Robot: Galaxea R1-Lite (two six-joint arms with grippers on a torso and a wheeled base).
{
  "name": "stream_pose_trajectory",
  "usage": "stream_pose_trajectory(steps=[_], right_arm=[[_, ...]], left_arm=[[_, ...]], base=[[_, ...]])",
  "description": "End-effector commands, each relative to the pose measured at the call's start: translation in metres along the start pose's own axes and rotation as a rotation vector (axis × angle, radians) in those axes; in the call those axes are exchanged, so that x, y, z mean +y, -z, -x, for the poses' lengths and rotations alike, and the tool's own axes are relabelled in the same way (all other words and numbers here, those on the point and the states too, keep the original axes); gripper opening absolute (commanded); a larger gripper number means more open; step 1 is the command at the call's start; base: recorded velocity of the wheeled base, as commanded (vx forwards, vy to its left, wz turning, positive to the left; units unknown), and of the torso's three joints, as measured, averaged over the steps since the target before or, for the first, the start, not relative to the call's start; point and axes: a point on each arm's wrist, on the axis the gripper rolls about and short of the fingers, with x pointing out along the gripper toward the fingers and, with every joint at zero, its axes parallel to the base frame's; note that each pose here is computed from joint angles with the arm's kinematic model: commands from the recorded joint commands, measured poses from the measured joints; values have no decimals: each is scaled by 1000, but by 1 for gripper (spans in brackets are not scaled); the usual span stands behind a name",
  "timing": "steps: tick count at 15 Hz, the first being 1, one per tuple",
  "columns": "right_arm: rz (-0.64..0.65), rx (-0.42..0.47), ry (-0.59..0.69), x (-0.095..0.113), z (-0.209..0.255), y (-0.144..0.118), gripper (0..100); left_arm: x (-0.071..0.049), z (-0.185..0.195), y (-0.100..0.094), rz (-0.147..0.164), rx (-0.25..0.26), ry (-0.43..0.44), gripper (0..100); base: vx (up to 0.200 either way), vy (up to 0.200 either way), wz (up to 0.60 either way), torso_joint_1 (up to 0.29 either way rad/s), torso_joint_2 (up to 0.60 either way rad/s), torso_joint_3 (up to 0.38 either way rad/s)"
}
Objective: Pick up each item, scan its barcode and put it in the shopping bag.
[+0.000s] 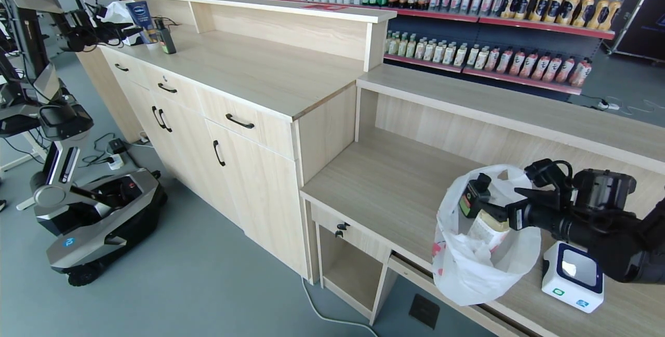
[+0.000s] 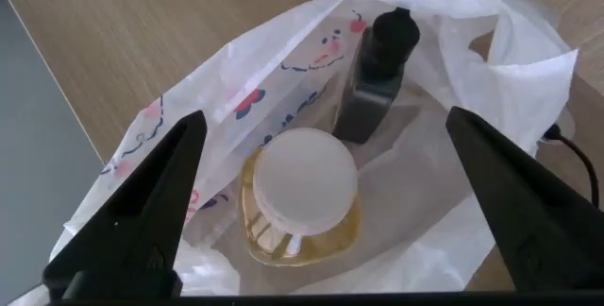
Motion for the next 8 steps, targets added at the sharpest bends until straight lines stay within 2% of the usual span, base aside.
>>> stream_pose_trajectory(steps=[1, 3, 5, 8], right_arm=[[57, -60, 81, -11, 66, -44, 100], [157, -45, 132, -11, 101, -53, 100], [196, -60, 175, -15, 122, -66, 100], [168, -166, 284, -21, 143, -98, 100]], left_arm=[[0, 0, 0, 0, 0, 0, 100], [0, 0, 0, 0, 0, 0, 100], [0, 0, 0, 0, 0, 0, 100], [0, 0, 0, 0, 0, 0, 100]], base=[[0, 0, 0, 0, 0, 0], [0, 0, 0, 0, 0, 0], [0, 0, -600, -61, 112, 51], [0, 0, -600, -50, 105, 41]])
